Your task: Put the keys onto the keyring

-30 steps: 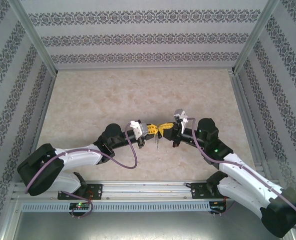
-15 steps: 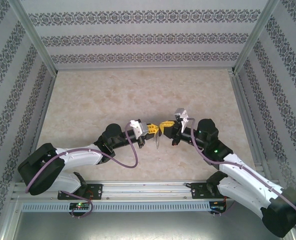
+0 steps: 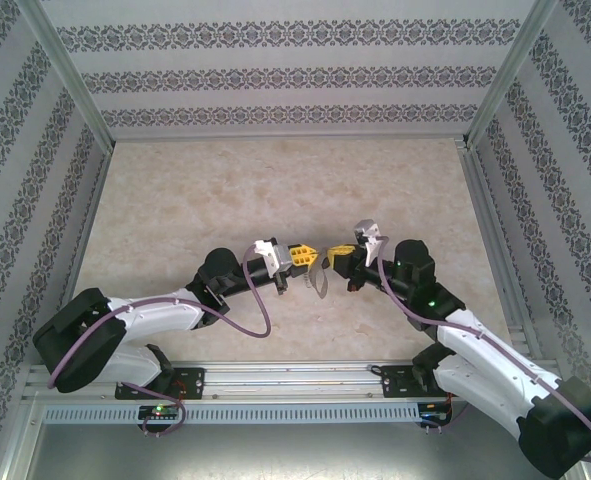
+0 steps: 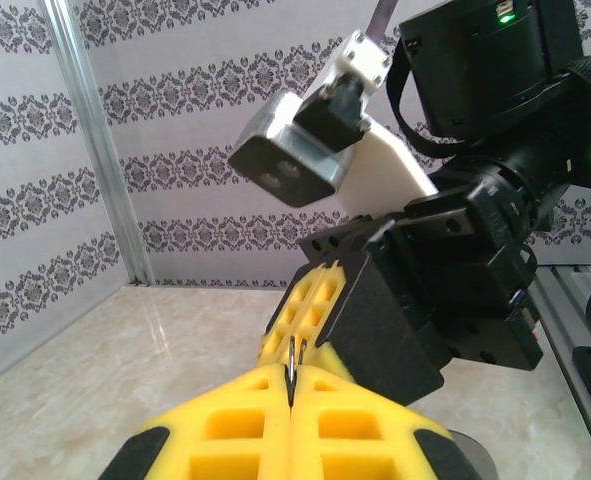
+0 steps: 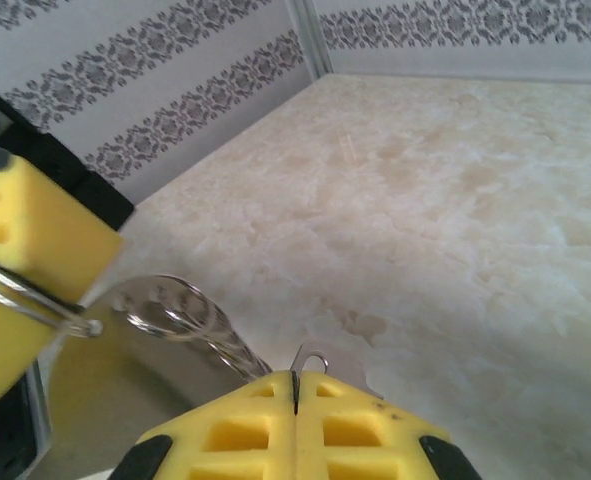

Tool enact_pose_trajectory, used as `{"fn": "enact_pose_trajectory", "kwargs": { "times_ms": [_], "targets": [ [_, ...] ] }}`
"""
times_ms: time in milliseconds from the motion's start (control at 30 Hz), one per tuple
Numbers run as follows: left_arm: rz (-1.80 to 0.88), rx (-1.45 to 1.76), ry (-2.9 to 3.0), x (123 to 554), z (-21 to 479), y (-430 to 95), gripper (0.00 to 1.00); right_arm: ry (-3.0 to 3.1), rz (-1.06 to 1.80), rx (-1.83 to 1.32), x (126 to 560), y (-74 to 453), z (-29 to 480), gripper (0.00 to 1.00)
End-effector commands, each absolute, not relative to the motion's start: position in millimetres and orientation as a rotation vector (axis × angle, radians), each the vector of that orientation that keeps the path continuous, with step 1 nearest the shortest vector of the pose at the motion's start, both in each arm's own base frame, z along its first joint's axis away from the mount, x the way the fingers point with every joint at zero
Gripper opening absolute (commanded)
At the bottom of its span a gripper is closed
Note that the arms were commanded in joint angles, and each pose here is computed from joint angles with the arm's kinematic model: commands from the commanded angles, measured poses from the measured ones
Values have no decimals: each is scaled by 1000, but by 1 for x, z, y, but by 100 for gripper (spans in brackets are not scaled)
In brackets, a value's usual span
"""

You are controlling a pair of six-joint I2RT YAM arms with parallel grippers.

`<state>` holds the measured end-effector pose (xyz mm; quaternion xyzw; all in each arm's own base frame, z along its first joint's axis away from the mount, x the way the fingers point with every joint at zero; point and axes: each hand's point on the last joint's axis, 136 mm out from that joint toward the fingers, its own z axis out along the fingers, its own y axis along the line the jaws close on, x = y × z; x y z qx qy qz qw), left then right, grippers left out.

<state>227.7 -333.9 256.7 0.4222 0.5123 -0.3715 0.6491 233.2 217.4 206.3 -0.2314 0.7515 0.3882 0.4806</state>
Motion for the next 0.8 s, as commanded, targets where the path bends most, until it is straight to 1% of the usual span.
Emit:
{"fn": "enact_pose_trajectory", "kwargs": {
  "times_ms": [0, 367, 533, 767],
  "targets": [
    [-866, 938, 1060, 215, 284, -333, 0, 1937, 904, -506, 245, 211, 193, 0],
    [-797, 927, 1091, 208, 275, -312, 0, 2308, 654, -346, 270, 189, 115, 0],
    [-747, 935, 1111, 204, 272, -301, 0, 2435, 536, -342, 275, 188, 85, 0],
    [-738, 929, 1110, 201, 271, -295, 0, 2545, 482, -338, 283, 197, 51, 0]
  ]
}}
